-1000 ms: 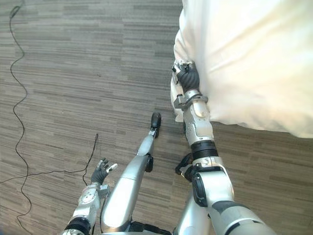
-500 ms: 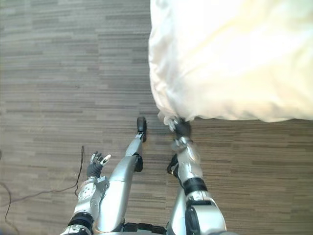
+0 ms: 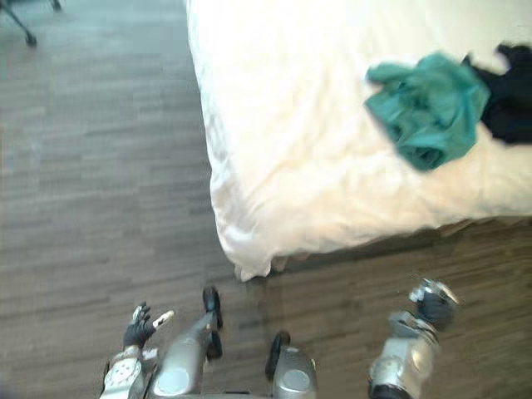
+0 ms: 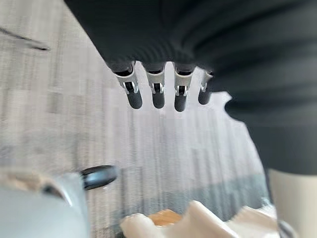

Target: Tidy the bed and pick cloth on bed and put in laundry

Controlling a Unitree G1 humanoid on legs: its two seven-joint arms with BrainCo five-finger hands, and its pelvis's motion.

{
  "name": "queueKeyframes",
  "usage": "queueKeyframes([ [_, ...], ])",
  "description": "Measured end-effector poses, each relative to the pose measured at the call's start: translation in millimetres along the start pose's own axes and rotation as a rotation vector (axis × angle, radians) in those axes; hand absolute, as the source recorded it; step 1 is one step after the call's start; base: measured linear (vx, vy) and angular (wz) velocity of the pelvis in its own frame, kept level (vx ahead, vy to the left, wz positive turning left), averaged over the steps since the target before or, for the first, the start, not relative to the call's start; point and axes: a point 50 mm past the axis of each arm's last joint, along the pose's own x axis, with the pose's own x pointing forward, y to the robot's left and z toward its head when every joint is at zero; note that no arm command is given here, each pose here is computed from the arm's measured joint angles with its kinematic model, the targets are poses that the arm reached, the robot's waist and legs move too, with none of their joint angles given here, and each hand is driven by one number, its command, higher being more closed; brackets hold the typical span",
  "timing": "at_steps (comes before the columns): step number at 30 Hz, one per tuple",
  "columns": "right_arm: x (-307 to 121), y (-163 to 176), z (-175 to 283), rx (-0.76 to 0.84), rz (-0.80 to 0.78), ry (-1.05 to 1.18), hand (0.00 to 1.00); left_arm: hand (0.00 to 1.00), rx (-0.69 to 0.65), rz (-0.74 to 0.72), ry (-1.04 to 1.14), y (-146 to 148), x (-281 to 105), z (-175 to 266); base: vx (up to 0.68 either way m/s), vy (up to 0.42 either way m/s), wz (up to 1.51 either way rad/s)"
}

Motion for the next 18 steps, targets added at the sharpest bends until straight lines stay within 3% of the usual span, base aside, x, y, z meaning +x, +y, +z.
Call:
queueKeyframes([
  [3, 9.9, 6.3, 41.8, 0.012, 0.047, -0.205, 1.00, 0.00, 0.101, -0.007, 0.169, 11.4, -30.0, -50.8, 0.20, 0.025, -0.09],
  [6, 12.4, 26.0, 68.2, 0.024, 0.192, -0.320, 1.00, 0.00, 0.148, -0.040, 0.229, 8.4, -43.2, -68.2, 0.10, 0.010, 0.01],
  [9, 6.2, 79.5, 84.4, 0.021, 0.493, -0.394, 1.00, 0.00, 0.203, -0.080, 0.261, 4.8, -48.9, -75.7, -0.04, -0.010, -0.03],
  [11, -0.2, 124.8, 79.8, 0.048, 0.741, -0.332, 1.00, 0.00, 0.241, -0.114, 0.266, 0.5, -49.0, -76.1, -0.13, -0.010, 0.08],
  [12, -1.3, 136.9, 79.9, 0.074, 0.789, -0.321, 1.00, 0.00, 0.253, -0.124, 0.257, -0.5, -47.8, -74.1, -0.20, 0.003, 0.14],
  [14, 3.1, 190.8, 97.5, 0.211, 0.945, -0.319, 1.00, 0.00, 0.275, -0.159, 0.198, -7.5, -37.0, -58.9, -0.26, -0.005, 0.25],
  [18, 19.2, 246.5, 145.3, 0.505, 1.067, -0.306, 1.00, 0.00, 0.237, -0.179, 0.110, -18.1, -23.6, -38.4, -0.23, 0.042, 0.22],
])
